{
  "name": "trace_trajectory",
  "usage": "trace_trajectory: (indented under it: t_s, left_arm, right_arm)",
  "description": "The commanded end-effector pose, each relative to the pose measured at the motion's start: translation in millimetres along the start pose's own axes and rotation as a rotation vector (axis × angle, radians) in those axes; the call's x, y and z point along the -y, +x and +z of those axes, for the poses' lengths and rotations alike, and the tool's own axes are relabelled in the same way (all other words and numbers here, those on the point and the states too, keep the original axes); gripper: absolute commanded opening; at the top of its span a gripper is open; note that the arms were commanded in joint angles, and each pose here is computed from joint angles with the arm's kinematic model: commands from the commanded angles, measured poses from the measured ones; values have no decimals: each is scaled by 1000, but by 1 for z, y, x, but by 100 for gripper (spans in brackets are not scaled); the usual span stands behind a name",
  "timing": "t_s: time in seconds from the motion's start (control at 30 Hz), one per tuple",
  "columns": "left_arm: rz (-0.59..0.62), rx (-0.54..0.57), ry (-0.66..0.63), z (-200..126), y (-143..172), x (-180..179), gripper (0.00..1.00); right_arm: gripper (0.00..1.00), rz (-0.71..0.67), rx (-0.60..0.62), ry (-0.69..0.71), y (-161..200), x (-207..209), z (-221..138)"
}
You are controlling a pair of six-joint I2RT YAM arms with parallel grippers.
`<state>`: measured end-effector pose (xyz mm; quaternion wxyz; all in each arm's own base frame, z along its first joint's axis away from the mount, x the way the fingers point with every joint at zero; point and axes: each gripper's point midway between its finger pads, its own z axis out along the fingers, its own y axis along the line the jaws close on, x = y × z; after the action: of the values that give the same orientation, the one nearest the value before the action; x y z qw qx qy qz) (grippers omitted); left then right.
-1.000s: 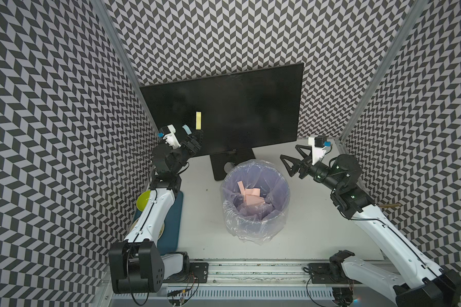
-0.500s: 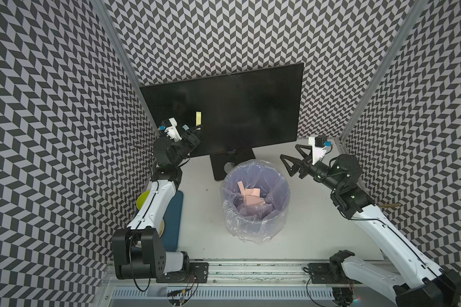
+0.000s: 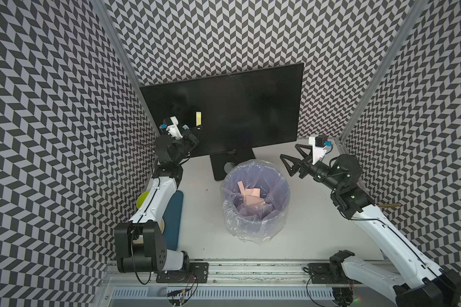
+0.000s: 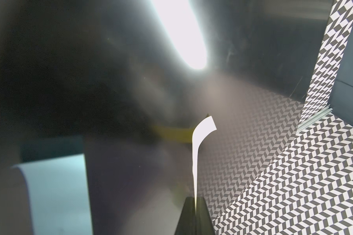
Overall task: Remove the sticky note from the monitor
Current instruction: Tear off the sticky note from the monitor, then place the sticky note in the trash bin.
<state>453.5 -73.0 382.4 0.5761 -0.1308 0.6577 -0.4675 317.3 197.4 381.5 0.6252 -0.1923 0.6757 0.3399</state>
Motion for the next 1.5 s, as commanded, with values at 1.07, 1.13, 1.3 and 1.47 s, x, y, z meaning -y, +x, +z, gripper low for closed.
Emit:
trace_trajectory:
  t_s: [1.07,1.13,1.3,1.47]
  left_arm:
    - [946,-453,184,-79,209,140,24]
    - [955,-458,182,-80,210,139,35]
    - [946,-461,172,-81,208,139,56]
    - [941,-487,117,-81,207,130,73]
  right_arm:
    - [99,-41,34,43,-10,4,-2]
    - [99,-40,35,43,-10,5,-2]
    - [99,-42,32,47,-9,5,-2]
    - [99,-44,27,52,-7,6,-3]
